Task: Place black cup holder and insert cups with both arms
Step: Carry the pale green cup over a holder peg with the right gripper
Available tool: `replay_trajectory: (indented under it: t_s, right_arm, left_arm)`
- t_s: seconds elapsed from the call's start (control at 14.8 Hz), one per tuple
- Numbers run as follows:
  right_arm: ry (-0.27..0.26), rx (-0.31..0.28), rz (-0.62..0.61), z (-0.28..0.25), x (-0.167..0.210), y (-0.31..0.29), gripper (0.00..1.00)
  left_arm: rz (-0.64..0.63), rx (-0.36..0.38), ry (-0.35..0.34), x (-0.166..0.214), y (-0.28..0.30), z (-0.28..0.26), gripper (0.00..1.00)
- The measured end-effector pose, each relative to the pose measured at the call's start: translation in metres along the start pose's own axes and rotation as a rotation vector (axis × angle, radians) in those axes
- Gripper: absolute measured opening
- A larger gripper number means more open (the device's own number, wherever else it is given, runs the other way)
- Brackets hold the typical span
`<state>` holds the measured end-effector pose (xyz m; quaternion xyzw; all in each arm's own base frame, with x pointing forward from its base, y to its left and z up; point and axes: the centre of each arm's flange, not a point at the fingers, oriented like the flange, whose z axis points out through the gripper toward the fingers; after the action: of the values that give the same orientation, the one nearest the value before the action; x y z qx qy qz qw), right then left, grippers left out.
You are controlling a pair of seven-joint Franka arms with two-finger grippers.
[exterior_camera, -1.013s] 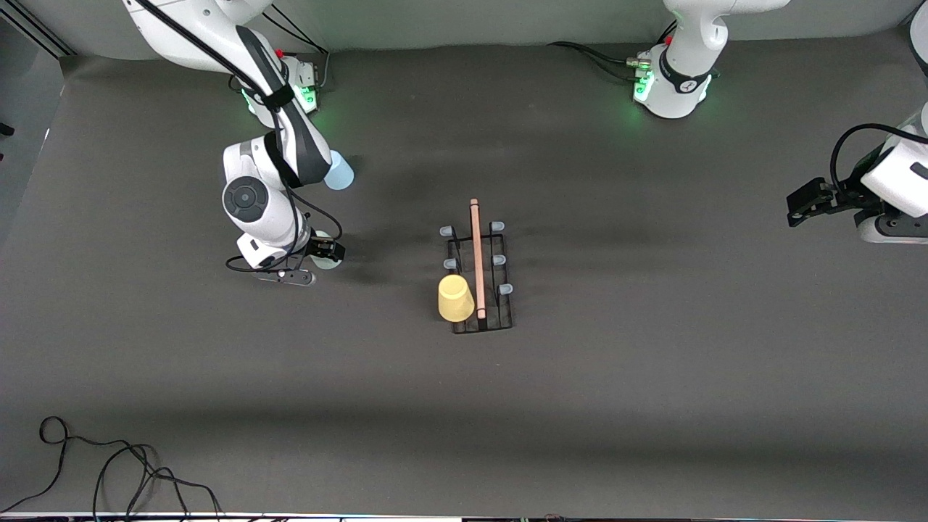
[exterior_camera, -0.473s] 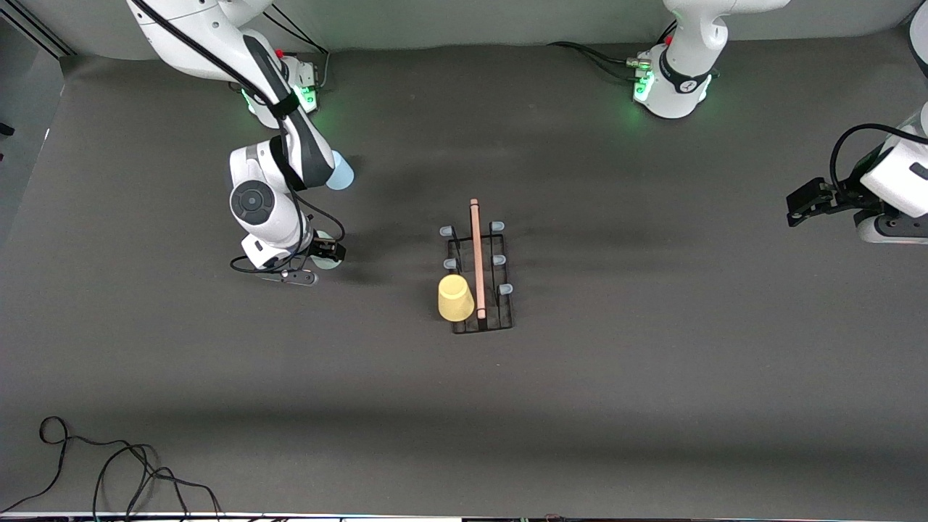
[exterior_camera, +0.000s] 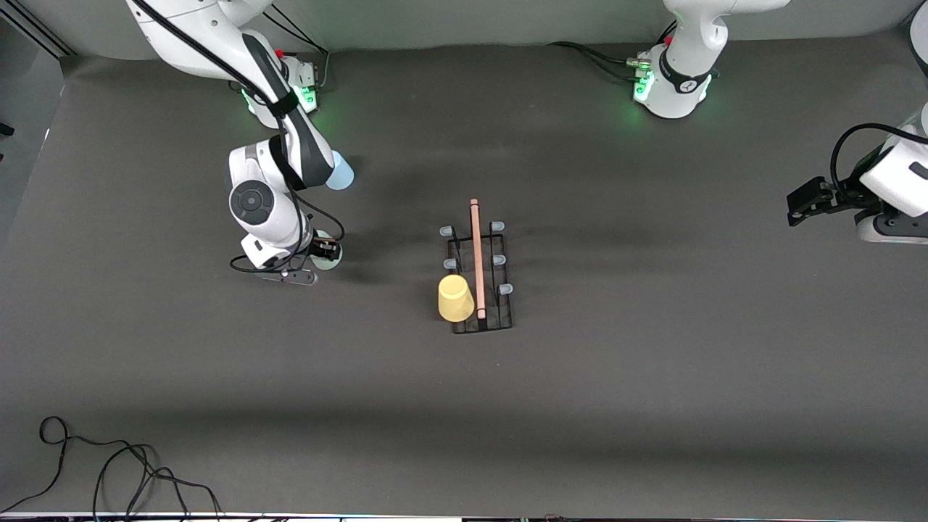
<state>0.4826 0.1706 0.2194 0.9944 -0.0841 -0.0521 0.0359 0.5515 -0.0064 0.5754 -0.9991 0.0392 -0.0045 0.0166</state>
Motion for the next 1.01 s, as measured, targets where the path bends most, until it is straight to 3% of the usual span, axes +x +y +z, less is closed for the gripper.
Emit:
replay_trajectory:
  t_s: [0.2,0.47,0.54,0.61,0.88,1.01]
  right_arm:
    - [-0.024,0.011,-0.008,-0.030,0.007,-0.005,0.52]
    - [-0.078,0.081,0.016,-0.096,0.027,-0.025,0.24]
    - [-0.078,0.082,0.015,-0.099,0.029,-0.026,0.24]
    - [-0.082,0.079,0.013,-0.096,0.028,-0.026,0.29]
    - [-0.113,0.050,0.009,-0.067,0.023,-0.022,0.62]
    - [-0.094,0.049,0.004,-0.047,0.019,-0.016,0.80]
  left_arm:
    - [0.002,0.000,-0.002,0.001,-0.001,0.002,1.00]
    - [-0.003,0.000,-0.004,0.004,-0.005,0.007,1.00]
    - [-0.004,0.000,-0.003,0.004,-0.005,0.007,1.00]
    - [-0.004,0.000,0.000,0.004,-0.005,0.006,1.00]
    - [-0.007,0.000,0.007,0.005,-0.007,0.005,1.00]
    - [-0.008,0.000,0.007,0.006,-0.007,0.006,1.00]
